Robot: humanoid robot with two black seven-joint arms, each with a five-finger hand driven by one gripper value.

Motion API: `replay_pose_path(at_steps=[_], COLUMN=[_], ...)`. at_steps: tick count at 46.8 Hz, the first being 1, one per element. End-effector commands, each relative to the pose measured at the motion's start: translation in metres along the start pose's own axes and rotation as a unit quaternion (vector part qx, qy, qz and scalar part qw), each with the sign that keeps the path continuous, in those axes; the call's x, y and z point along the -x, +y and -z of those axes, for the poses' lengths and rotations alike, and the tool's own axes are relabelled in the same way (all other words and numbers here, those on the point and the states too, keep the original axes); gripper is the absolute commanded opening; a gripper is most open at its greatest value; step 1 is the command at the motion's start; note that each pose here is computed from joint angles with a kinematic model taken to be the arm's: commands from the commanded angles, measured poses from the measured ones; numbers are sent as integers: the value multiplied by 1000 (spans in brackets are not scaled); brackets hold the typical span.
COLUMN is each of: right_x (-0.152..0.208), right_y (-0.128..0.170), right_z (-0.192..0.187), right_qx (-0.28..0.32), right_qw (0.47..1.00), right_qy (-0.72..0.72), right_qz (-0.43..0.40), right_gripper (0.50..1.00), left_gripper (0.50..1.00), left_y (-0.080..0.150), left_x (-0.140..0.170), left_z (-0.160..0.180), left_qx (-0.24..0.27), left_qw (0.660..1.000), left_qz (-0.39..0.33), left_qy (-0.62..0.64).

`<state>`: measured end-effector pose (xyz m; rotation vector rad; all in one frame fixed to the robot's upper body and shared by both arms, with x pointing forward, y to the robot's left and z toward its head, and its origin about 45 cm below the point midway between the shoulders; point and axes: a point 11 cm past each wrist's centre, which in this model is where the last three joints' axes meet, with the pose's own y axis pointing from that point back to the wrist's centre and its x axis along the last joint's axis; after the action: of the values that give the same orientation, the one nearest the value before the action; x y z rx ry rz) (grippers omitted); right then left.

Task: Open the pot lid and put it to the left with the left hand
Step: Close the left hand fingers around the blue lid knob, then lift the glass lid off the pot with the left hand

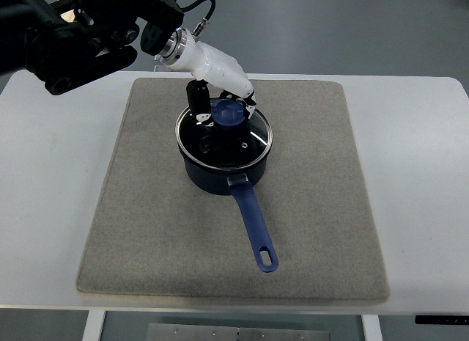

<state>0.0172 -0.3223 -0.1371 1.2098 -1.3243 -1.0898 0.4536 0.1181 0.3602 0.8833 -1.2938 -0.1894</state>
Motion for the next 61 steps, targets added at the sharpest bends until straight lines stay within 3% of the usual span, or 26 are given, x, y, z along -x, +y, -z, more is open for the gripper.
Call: replay_pose_path(at_steps=[1,34,49,61], right_x=[0,0,0,0], right_y=[0,0,0,0], right_z=[1,0,0,0], right_qx=[-1,0,0,0], right_qw=[1000,1000,1000,1000], right_qy=[0,0,0,0], right_qz=[0,0,0,0], right_gripper=[915,915,915,915], left_gripper=[500,500,500,500], left_y=[0,9,32,46], left_x=[0,-4,-1,7], left_z=[0,17,54,66], left_qx=[0,-26,-84,-103], left_qw=[1000,1000,995,993], left_qz=[-1,-14,-27,-27], left_qy=[-1,11,35,45])
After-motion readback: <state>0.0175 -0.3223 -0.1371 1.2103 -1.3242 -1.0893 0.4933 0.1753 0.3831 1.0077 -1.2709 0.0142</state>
